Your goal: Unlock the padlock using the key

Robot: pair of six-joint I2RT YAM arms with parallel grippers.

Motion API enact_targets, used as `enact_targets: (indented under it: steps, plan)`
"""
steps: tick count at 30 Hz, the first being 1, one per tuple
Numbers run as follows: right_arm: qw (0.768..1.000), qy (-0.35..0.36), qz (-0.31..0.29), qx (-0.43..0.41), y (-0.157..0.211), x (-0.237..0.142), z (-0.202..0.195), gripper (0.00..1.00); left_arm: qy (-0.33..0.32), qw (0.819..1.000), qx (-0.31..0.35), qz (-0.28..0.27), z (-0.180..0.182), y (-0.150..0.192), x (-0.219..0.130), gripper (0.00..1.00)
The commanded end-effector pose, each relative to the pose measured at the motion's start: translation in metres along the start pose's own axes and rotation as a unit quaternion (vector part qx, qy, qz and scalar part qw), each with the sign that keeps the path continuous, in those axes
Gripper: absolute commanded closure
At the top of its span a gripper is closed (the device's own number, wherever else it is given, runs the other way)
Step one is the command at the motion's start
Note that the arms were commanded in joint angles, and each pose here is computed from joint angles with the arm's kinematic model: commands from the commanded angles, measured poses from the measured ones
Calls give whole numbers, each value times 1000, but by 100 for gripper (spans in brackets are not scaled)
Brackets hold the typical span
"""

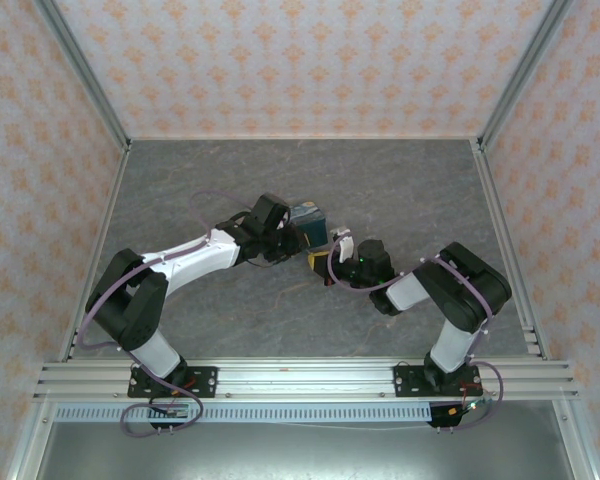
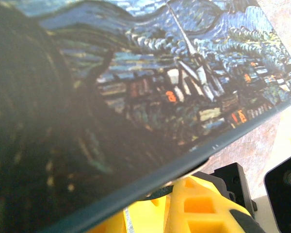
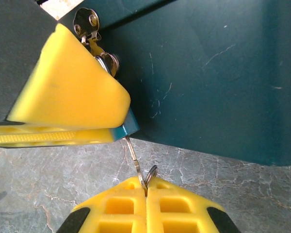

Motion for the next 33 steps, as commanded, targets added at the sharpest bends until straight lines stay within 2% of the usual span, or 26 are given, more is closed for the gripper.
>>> enact_targets:
  steps: [1,13,24,33]
  plan:
    - [992,-70,-95,-41,-47,2,30,100,21,999,8,48,-10,16,-2,93]
    - [991,-99,-85,-7,-55,3,22,100,33,998,38,49,-14,16,-8,93]
    - [994,-80,-64,-23,-58,3,15,100,29,997,49,48,-16,15,-11,93]
    - [992,-99,-70,-35,-66,1,23,100,19,997,58,53,-13,16,-8,93]
Point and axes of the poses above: each hand's point on the last joint's axis, 136 mm out from that joint toward the fingers, its own x axis out along the fingers, its own z axis along the line the jaws close on, y = z × x, the point moved 8 cm from there along -x, back along the fingers, and after that the axes turned 2 degrees about x, right-handed, at the moved point
